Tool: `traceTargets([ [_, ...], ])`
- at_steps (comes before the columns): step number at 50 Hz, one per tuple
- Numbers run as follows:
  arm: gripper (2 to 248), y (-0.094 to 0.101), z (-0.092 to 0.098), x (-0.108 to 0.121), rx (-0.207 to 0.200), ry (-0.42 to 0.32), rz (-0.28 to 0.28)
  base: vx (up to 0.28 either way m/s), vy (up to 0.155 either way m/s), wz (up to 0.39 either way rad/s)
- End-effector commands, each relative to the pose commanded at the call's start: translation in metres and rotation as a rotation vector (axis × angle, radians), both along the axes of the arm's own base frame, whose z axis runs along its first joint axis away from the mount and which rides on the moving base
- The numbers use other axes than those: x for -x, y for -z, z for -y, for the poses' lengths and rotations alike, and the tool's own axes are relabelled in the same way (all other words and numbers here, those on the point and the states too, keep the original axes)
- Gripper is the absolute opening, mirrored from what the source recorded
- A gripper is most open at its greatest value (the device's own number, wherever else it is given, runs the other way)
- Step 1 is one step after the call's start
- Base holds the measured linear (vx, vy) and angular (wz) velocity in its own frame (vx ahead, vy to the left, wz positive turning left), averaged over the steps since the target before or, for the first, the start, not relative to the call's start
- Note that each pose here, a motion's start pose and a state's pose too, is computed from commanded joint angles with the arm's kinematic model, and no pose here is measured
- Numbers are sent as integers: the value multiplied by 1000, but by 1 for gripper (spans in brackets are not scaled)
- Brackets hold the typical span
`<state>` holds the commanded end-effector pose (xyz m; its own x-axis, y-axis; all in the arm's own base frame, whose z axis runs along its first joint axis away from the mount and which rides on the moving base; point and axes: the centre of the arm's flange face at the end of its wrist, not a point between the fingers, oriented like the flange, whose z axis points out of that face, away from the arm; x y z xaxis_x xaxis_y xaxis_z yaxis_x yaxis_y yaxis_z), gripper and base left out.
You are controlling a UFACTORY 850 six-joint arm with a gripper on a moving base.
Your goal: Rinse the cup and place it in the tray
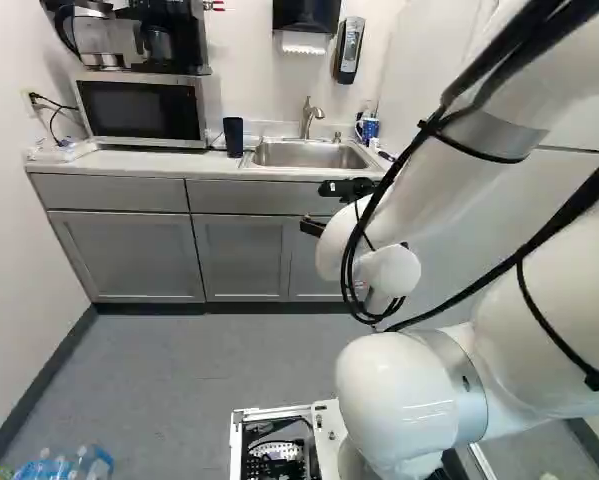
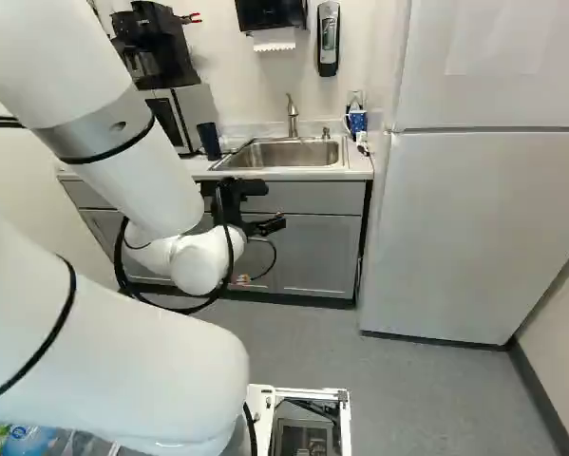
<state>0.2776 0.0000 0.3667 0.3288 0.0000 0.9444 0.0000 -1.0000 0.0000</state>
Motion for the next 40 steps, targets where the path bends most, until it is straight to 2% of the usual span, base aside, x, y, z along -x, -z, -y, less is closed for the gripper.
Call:
traceTargets([
  [13, 247, -3, 0, -9, 0, 0, 1, 0, 0, 0],
  [40, 247, -27, 0, -25, 0, 0, 70, 0, 0, 0],
])
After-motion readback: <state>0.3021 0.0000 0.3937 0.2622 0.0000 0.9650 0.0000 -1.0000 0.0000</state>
